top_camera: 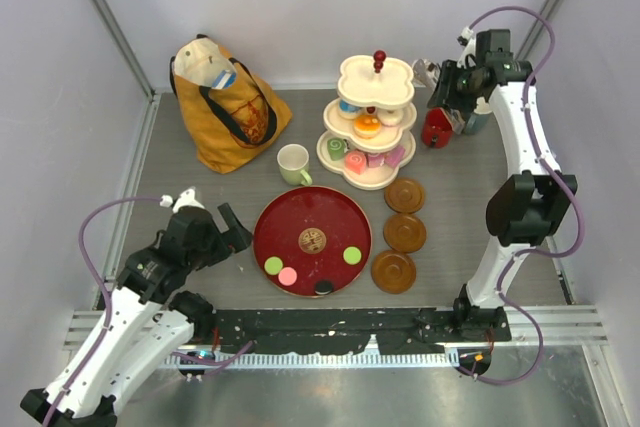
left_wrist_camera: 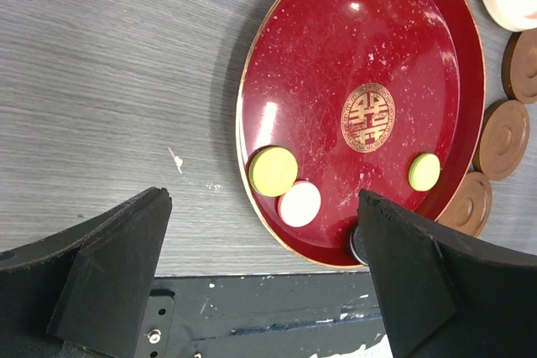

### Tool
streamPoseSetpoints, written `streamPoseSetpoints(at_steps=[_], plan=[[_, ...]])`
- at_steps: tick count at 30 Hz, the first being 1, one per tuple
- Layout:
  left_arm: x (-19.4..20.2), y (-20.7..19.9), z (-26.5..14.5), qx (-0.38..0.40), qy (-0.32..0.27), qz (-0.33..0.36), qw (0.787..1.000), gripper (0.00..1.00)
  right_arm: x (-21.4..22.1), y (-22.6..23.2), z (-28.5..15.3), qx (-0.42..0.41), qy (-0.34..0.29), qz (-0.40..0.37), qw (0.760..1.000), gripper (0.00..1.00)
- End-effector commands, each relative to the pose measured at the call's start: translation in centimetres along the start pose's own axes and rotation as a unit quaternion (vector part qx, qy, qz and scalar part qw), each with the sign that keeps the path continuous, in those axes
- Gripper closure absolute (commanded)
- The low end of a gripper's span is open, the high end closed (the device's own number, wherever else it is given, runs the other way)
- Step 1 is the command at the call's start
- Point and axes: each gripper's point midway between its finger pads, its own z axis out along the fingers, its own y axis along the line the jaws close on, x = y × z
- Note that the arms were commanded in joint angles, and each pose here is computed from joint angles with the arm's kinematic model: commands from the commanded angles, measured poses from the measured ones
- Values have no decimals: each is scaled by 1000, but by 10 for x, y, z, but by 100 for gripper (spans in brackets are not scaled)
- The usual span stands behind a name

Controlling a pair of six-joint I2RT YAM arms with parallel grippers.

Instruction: Serve the afternoon tea

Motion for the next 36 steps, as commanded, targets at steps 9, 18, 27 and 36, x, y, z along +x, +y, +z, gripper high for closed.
streamPoseSetpoints(at_steps=[9, 18, 27, 36], plan=[[-15, -7, -3, -1, -21, -2, 1000, 0, -7, 33, 8, -123, 2, -100, 987, 59], [-14, -5, 2, -8, -18, -1, 1000, 0, 7, 55, 20, -194, 20, -136, 971, 59], [-13, -3, 5, -15, -15, 0, 1000, 0, 30, 61, 26, -200, 47, -169, 964, 58], [-12, -3, 4, -14, -14, -2, 1000, 0, 31, 56, 25, -180, 50, -168, 968, 44]])
